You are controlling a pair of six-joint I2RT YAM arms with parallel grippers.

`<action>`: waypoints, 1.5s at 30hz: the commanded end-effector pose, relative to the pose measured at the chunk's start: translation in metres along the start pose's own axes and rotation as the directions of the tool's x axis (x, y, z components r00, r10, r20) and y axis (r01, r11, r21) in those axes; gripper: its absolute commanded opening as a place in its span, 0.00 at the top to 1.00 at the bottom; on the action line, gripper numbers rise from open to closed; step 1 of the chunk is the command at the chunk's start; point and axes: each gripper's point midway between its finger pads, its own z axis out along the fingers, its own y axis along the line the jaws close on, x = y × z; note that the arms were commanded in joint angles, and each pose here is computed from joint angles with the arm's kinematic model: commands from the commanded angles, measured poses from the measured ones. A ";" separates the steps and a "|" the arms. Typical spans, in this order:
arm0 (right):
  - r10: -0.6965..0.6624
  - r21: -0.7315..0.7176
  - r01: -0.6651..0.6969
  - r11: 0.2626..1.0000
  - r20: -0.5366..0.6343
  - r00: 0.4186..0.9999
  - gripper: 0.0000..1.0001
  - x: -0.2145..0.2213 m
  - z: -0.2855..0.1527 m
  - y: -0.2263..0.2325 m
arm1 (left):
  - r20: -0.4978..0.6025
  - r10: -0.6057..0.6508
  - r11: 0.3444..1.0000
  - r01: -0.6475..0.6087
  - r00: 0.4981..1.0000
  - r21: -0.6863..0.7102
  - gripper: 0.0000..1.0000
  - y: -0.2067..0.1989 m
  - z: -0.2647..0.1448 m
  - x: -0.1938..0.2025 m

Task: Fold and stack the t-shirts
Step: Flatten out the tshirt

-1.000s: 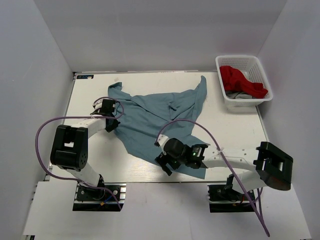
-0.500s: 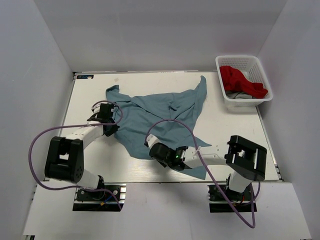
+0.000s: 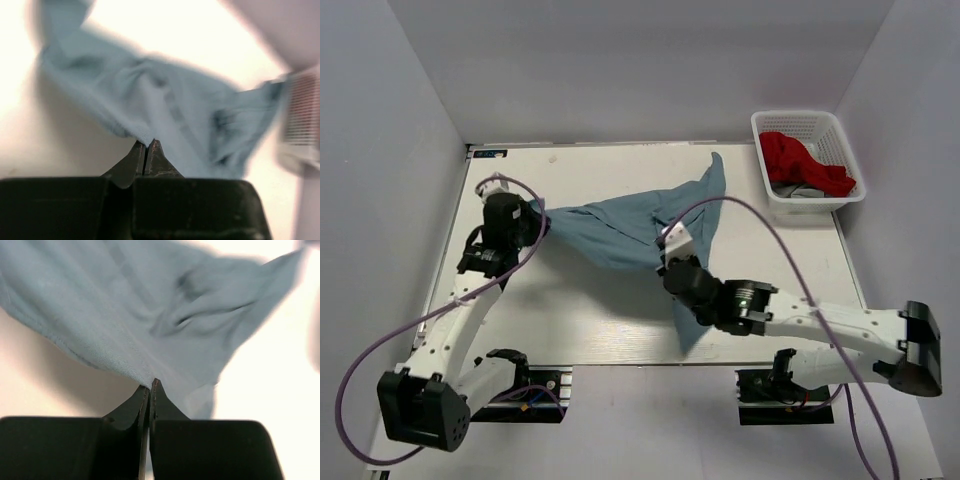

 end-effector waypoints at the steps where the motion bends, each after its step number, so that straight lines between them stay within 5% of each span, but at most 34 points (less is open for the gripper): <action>1: 0.089 0.184 -0.118 0.976 0.156 0.984 1.00 -0.055 -0.035 -0.056 | 0.148 -0.042 0.979 0.011 0.988 0.204 1.00 -0.062 -0.044 -0.063; 9: 0.198 0.089 -0.257 0.962 0.416 0.888 1.00 -0.168 -0.112 -0.100 | 0.293 -0.077 0.890 -0.067 0.953 0.451 1.00 -0.145 -0.110 -0.140; 18: 0.136 0.006 -0.182 0.983 0.638 0.758 1.00 -0.262 -0.180 -0.126 | 0.484 -0.032 0.781 -0.280 0.875 0.558 1.00 -0.196 -0.202 -0.197; 23: 0.181 -0.178 -0.070 0.981 0.748 0.638 1.00 -0.307 -0.242 -0.127 | 0.559 -0.052 0.752 -0.336 0.827 0.567 1.00 -0.208 -0.255 -0.221; 36: 0.343 -0.513 0.319 0.797 0.818 0.461 1.00 -0.329 -0.379 -0.108 | 0.674 -0.198 0.680 -0.396 0.712 0.617 1.00 -0.202 -0.405 -0.247; 45: 0.398 -0.555 0.309 0.773 0.802 0.445 1.00 -0.327 -0.391 -0.112 | 0.692 -0.239 0.614 -0.446 0.681 0.651 1.00 -0.196 -0.466 -0.236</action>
